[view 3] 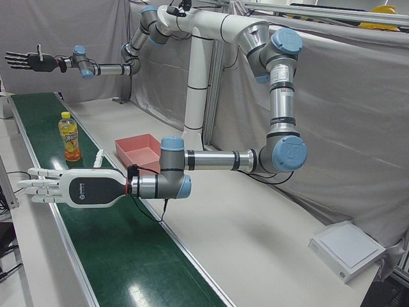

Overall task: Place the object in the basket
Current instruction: 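Move the left hand along the conveyor toward the approaching bottle, then close the left hand's fingers around the yellow-capped bottle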

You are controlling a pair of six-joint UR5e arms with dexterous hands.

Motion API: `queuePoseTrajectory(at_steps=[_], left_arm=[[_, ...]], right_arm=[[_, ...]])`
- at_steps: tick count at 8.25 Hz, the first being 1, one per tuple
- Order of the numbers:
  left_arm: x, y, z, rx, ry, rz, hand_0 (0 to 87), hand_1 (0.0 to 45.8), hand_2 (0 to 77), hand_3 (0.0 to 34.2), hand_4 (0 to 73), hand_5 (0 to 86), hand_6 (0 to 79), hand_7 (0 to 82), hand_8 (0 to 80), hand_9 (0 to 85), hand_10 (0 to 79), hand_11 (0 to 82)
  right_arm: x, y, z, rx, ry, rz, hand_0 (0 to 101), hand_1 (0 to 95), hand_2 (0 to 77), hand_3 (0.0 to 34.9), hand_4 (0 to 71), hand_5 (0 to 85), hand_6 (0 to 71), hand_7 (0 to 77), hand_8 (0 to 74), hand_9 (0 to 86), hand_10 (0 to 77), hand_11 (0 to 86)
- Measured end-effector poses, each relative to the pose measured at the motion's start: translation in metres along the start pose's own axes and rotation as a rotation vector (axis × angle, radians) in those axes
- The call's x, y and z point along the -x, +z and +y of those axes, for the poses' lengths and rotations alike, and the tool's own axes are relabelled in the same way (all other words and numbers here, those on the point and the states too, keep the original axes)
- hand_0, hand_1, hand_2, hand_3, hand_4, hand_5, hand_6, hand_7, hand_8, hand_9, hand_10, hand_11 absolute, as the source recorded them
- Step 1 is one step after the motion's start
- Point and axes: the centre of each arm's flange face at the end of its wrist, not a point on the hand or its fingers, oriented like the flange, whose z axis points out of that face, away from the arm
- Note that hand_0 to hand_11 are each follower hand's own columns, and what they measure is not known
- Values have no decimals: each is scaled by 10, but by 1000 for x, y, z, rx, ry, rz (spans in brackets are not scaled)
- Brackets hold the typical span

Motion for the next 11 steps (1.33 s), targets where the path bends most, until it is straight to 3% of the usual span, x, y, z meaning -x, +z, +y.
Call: queuePoseTrajectory(at_steps=[9,11], left_arm=[[51,45,57,66,-31,-65,493,33,0,0,153,71,0,5,44,98,44,87],[81,53,76,92,-51,-100,494,33,0,0,153,71,0,5,44,98,44,82]], right_arm=[[0,0,0,0,0,0,3,0,5,3,0,0,0,5,0,0,0,0],[0,0,0,0,0,0,3,0,5,3,0,0,0,5,0,0,0,0]])
